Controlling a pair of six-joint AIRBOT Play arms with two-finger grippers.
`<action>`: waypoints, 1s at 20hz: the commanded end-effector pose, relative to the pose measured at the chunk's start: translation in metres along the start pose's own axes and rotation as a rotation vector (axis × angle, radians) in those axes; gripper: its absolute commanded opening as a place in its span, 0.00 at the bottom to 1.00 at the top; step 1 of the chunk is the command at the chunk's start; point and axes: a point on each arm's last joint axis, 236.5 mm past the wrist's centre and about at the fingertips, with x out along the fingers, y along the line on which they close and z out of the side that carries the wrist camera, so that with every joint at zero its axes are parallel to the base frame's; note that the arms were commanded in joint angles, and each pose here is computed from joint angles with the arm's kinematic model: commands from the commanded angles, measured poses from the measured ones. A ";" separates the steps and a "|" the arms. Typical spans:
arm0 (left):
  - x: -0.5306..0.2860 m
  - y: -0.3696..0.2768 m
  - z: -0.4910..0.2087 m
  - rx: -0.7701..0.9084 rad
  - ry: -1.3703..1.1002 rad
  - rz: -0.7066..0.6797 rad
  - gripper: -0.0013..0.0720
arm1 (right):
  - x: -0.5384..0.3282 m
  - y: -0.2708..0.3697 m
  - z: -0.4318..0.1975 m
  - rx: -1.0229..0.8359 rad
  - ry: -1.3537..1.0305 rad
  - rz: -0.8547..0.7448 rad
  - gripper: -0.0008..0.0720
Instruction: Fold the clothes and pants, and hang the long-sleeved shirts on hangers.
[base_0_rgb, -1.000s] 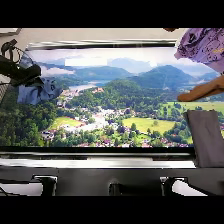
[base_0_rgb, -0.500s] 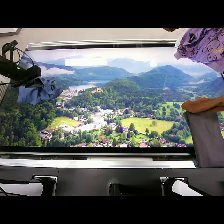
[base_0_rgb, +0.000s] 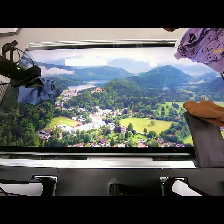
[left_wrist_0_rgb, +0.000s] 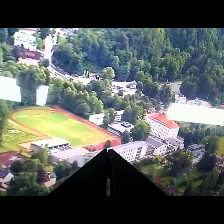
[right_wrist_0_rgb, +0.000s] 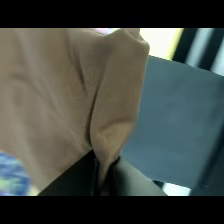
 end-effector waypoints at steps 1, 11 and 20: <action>0.000 0.000 0.000 0.000 0.000 0.000 0.04 | 0.023 -0.034 -0.022 -0.049 0.055 -0.139 0.05; 0.000 0.000 0.000 0.000 0.000 0.000 0.04 | 0.071 -0.098 -0.069 -0.125 0.141 -0.376 0.05; 0.000 0.000 0.000 0.000 0.000 0.000 0.04 | 0.083 -0.124 -0.075 -0.173 0.141 -0.485 0.05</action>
